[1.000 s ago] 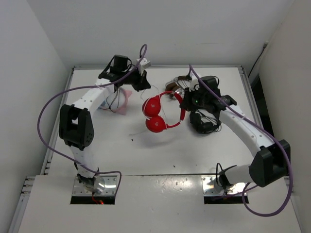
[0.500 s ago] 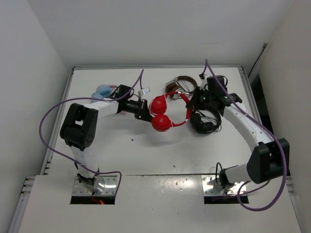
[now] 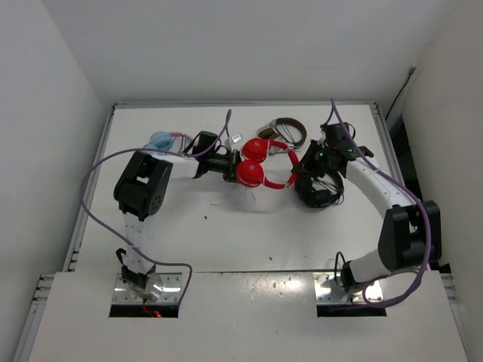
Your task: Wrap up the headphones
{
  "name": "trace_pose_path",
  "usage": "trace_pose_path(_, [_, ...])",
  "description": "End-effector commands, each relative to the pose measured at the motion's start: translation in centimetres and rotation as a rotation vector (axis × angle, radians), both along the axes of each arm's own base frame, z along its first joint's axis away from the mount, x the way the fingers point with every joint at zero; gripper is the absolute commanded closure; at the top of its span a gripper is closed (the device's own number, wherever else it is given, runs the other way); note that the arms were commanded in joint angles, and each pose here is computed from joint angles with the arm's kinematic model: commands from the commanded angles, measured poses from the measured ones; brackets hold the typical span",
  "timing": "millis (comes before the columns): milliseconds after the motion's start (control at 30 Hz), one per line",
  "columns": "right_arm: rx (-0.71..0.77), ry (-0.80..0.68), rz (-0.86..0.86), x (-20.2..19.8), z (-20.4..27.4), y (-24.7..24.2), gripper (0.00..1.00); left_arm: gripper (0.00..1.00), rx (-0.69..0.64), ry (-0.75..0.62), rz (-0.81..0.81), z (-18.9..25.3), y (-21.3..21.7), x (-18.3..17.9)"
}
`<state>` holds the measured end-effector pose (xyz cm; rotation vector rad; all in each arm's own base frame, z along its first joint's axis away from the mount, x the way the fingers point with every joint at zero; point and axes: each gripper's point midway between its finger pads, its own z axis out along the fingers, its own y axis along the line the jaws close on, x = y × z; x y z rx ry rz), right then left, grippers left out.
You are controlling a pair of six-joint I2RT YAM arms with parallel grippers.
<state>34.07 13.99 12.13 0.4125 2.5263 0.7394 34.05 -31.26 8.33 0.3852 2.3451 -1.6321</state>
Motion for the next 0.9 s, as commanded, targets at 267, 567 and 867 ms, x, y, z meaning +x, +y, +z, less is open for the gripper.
trace_pose_path(267, [-0.035, -0.108, -0.133, 5.1, 1.8, -2.2, 1.0, 0.85, 0.022, -0.04, 0.012, -1.0, -1.2, 3.3])
trace_pose_path(567, [-0.064, -0.109, -0.139, 5.6, 1.3, -2.9, 1.0, 0.63, 0.101, -0.114, 0.063, -1.6, 1.5, 6.4])
trace_pose_path(867, [-0.064, -0.109, -0.139, 5.9, 1.3, -2.9, 1.0, 0.49, 0.184, -0.263, 0.13, 0.3, 3.7, 9.3])
